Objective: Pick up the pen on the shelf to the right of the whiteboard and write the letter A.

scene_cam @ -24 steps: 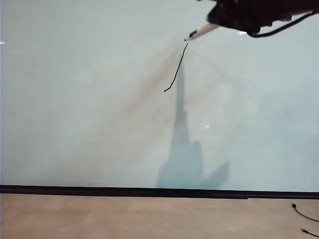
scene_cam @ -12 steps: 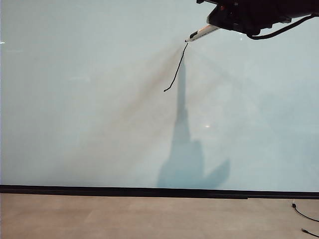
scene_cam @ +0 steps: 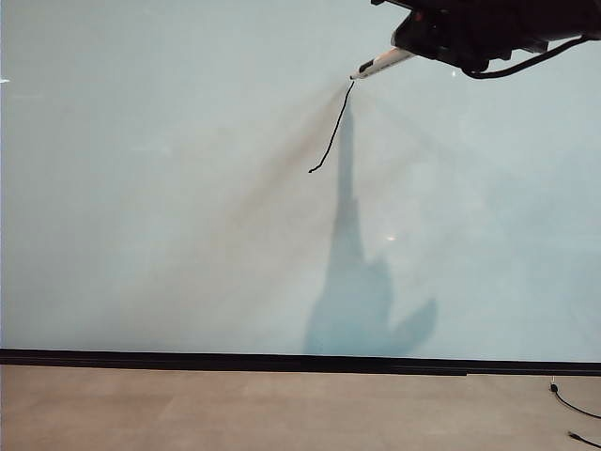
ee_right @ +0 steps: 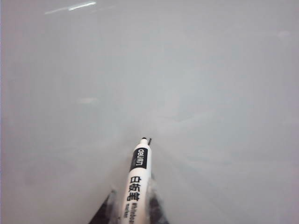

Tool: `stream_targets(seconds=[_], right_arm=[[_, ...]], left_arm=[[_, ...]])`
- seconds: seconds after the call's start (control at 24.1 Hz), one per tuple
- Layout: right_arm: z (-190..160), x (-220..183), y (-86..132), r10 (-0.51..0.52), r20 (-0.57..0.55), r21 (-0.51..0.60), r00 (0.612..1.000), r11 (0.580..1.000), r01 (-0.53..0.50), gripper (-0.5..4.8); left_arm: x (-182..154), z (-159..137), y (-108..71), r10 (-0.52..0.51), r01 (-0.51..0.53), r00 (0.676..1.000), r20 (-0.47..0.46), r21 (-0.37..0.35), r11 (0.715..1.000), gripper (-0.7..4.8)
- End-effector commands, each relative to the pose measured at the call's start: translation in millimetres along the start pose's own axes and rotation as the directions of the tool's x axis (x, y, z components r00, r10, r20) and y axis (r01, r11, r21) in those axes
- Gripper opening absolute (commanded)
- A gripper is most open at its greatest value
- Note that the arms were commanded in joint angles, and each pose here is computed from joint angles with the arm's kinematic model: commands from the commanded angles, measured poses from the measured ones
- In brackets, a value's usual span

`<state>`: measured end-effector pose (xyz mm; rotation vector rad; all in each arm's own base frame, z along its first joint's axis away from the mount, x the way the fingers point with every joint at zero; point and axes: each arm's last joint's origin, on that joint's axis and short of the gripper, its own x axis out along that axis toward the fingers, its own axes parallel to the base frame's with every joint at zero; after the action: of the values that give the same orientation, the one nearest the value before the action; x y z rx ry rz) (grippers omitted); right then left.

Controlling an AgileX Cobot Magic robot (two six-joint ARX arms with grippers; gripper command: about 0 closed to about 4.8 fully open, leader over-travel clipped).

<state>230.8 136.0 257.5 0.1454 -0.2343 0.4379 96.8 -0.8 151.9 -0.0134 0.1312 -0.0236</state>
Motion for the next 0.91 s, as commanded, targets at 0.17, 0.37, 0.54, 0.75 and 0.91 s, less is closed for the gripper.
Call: stream_targets(seconds=[0.17, 0.37, 0.54, 0.75, 0.91], right_arm=[[2.0, 1.4, -0.1, -0.009, 0.023, 0.023, 1.0, 1.0, 0.008, -0.09], [2.0, 1.4, -0.8, -0.015, 0.024, 0.022, 1.0, 1.0, 0.015, -0.09], [1.8, 1.5, -1.0, -0.022, 0.023, 0.023, 0.999, 1.0, 0.021, -0.09], [-1.2, 2.7, -2.5, -0.024, 0.015, 0.042, 1.0, 0.999, 0.023, -0.09], [-2.5, 3.6, -2.6, -0.024, 0.024, 0.044, 0.999, 0.999, 0.023, -0.09]], left_arm=[[-0.2, 1.4, -0.1, 0.0, 0.0, 1.0, 0.008, 0.004, 1.0, -0.05], [-0.2, 1.4, -0.1, 0.0, 0.0, 1.0, 0.008, 0.004, 1.0, -0.05], [-0.2, 1.4, -0.1, 0.0, 0.0, 1.0, 0.008, 0.004, 1.0, -0.04], [-0.2, 1.4, -0.1, 0.0, 0.0, 1.0, 0.008, 0.004, 1.0, -0.04], [-0.2, 1.4, -0.1, 0.0, 0.0, 1.0, 0.008, 0.004, 1.0, -0.05]])
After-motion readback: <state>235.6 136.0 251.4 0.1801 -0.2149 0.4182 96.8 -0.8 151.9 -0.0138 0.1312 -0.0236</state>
